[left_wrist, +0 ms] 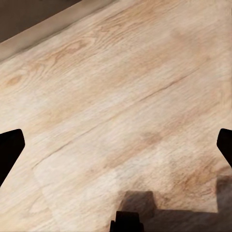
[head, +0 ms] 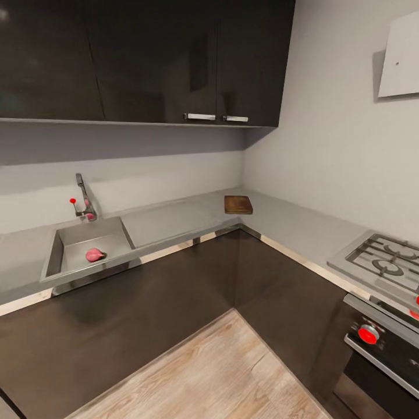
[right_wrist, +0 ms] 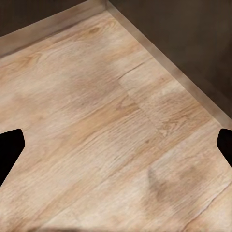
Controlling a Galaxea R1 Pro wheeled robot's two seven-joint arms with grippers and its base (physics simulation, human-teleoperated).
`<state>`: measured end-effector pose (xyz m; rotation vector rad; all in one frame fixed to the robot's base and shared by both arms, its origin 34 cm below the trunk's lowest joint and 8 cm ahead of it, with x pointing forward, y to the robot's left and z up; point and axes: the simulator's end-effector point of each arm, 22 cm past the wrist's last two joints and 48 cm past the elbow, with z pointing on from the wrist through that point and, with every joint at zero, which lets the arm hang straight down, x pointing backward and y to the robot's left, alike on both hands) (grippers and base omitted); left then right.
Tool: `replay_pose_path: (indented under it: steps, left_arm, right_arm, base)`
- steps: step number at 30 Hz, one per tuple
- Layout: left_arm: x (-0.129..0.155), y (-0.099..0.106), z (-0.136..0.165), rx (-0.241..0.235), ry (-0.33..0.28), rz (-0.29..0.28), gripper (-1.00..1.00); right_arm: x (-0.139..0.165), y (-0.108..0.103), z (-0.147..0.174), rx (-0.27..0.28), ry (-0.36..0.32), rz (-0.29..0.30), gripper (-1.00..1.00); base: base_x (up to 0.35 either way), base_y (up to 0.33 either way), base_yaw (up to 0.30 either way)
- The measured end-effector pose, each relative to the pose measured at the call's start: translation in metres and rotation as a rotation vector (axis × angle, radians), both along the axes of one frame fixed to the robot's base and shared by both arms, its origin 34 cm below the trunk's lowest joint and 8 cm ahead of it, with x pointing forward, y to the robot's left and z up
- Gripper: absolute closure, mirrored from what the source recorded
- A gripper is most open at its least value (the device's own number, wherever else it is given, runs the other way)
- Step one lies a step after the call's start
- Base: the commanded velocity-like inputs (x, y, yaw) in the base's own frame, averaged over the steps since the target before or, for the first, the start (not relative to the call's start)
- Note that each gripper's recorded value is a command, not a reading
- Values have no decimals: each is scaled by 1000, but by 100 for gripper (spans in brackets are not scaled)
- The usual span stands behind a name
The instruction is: In the kitchen, take the Vidalia onion out of the sink, dice it on the chopping board with the paring knife, put the diced onion into the bowl on the countertop, then place both the paring knife and the chopping board into the sink.
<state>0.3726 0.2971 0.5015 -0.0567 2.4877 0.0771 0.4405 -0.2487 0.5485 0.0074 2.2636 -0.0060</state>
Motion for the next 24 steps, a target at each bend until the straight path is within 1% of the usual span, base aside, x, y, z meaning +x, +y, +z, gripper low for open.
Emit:
replay_pose_path:
  steps: [24]
  left_arm:
    - [1,1,36,0,1,2,-100]
  right_arm:
    - [0,0,36,0,1,0,-100]
  base:
    - [0,0,0]
